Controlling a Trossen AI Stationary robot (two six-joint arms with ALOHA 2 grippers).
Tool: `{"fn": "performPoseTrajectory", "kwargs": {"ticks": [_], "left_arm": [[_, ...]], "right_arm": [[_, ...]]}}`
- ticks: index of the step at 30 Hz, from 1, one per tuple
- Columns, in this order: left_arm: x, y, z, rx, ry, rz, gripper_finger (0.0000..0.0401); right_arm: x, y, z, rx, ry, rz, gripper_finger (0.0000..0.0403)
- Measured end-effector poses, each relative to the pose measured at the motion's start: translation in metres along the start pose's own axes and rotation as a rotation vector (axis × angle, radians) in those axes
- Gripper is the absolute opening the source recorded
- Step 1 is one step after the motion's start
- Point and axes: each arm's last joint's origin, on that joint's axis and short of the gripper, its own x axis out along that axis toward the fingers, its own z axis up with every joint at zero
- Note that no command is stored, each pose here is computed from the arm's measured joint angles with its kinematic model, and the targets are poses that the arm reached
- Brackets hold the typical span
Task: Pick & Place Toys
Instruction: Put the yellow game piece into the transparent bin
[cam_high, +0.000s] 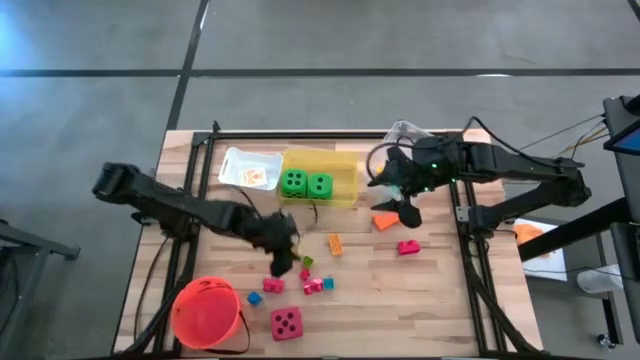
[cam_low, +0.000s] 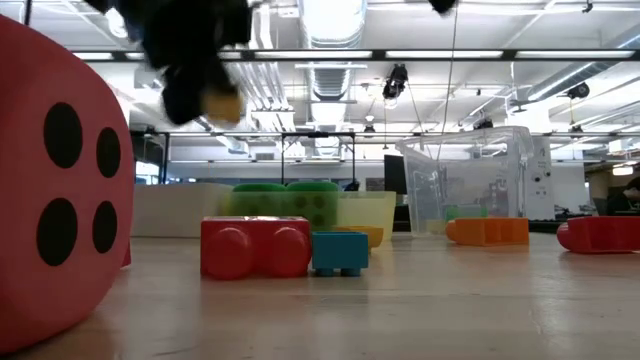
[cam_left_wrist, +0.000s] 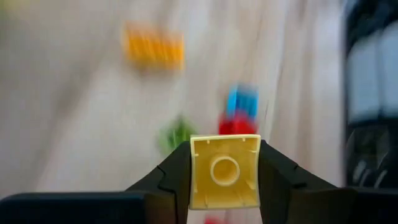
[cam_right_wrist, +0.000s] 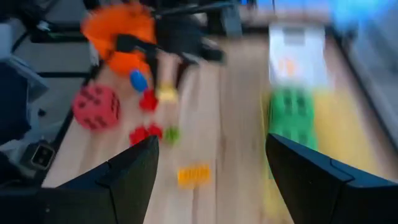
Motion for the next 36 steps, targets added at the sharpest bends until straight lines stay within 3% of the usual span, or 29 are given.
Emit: {"fn": "performPoseTrajectory", "kwargs": {"ticks": [5,8,12,21,32,36], "left_arm": [[-0.051,0.013,0.049,-0.183,-0.448,-0.089,0.0119],[-0.077,0.026,0.080,-0.331,-0.708,-0.251,0.0119],[-0.103,0.032,0.109,-0.374,-0.956,-0.483,0.0119],[-0.107,0.018,0.144,-0.308,-0.962,-0.541,0.0119],[-0.095,0.018,0.148,-0.359,-0.923,-0.567,0.0119],[-0.095,0.019,0.148,-0.380,-0.918,-0.578,0.0119]], "right_arm": [[-0.005,0.022,0.023,-0.258,-0.127,-0.122,0.0291],[-0.004,0.030,0.036,-0.365,-0.172,-0.254,0.0291],[0.001,0.032,0.050,-0.416,-0.213,-0.349,0.0291],[0.027,0.029,0.077,-0.399,-0.262,-0.444,0.0291],[0.040,0.028,0.084,-0.397,-0.260,-0.513,0.0288],[0.040,0.028,0.085,-0.399,-0.272,-0.513,0.0263]]}}
